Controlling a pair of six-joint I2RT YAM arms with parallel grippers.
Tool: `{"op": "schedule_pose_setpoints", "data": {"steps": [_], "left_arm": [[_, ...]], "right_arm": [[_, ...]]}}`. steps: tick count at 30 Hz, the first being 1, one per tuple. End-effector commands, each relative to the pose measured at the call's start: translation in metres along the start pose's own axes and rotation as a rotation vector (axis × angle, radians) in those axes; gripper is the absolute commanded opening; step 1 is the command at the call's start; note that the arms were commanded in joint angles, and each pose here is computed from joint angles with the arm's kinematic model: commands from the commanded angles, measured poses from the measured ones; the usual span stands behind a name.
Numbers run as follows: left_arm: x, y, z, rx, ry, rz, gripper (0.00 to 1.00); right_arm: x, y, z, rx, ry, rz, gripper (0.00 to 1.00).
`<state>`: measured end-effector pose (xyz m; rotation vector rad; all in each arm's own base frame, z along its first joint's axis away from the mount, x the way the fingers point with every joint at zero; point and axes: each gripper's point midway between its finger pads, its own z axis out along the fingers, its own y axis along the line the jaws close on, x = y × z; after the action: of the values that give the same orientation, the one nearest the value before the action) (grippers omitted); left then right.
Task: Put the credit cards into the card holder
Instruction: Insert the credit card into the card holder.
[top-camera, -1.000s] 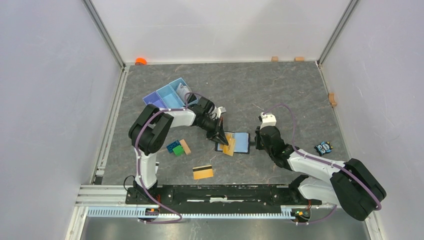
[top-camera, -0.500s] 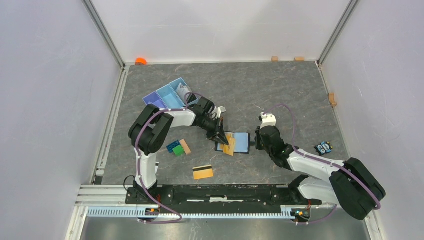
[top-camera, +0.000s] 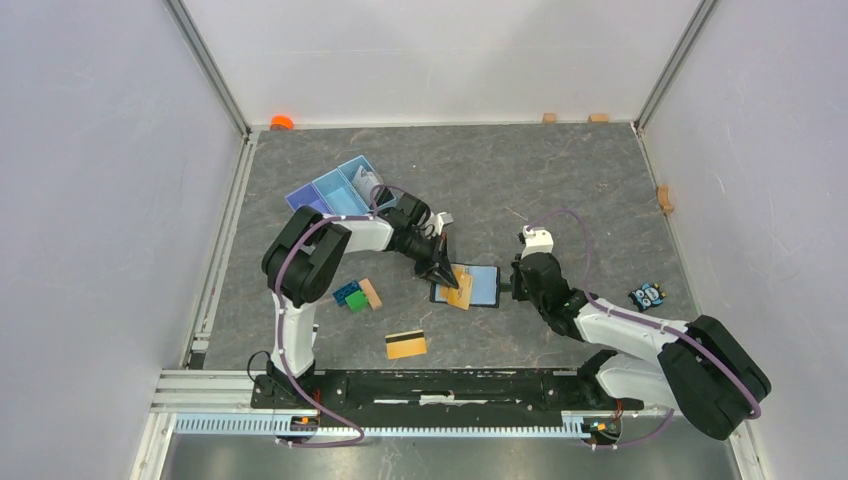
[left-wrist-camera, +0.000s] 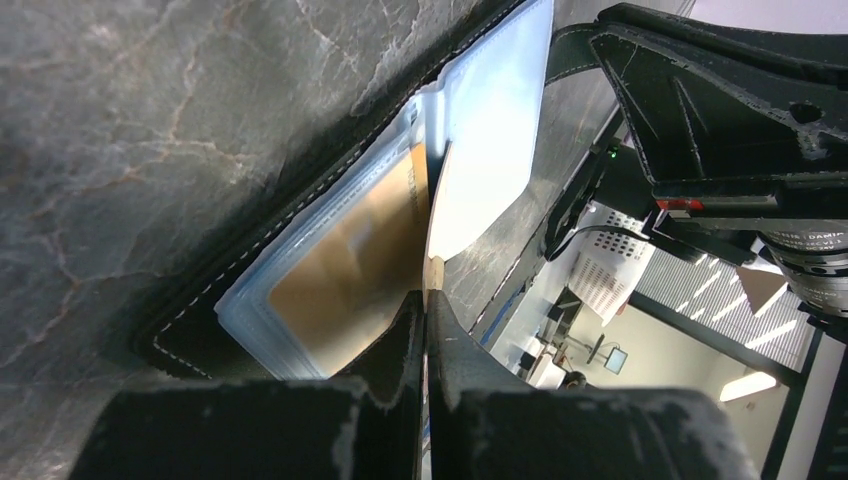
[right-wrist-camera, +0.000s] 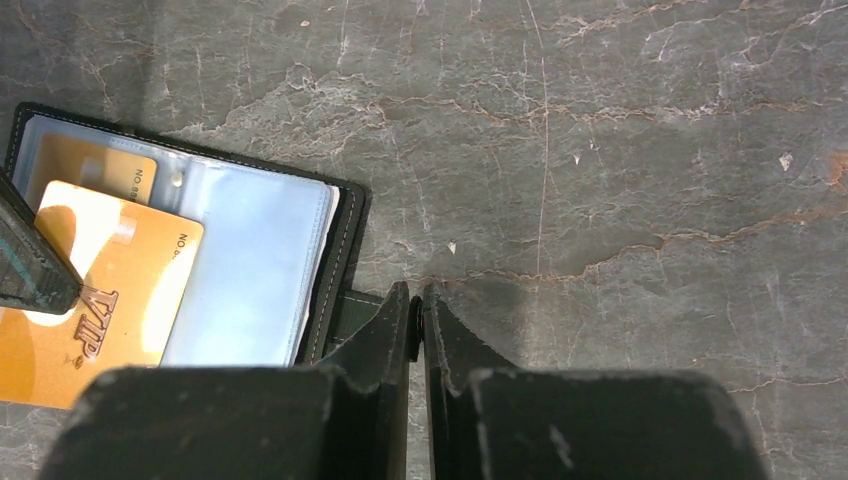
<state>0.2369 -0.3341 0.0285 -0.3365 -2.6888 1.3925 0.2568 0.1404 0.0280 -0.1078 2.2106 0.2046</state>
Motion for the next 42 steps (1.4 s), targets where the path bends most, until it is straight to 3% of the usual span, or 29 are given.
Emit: {"op": "schedule_pose_setpoints", "data": {"steps": [1,18,42], "left_arm": [[-0.017,0.001,0.004,-0.005,-0.041,0.016,0.02],[-0.036,0.002,0.006,0.004,-0.095,0.020,0.02],[-0.017,0.002,0.021,0.014,-0.078,-0.025,0.02]], "right_arm": [[0.000,0.001,0.001,-0.006,-0.011,0.018,0.09],[0.004,0.002,0.000,-0.019,-0.009,0.028,0.07],[0.005,0.005,0.001,-0.032,-0.007,0.043,0.03]]}}
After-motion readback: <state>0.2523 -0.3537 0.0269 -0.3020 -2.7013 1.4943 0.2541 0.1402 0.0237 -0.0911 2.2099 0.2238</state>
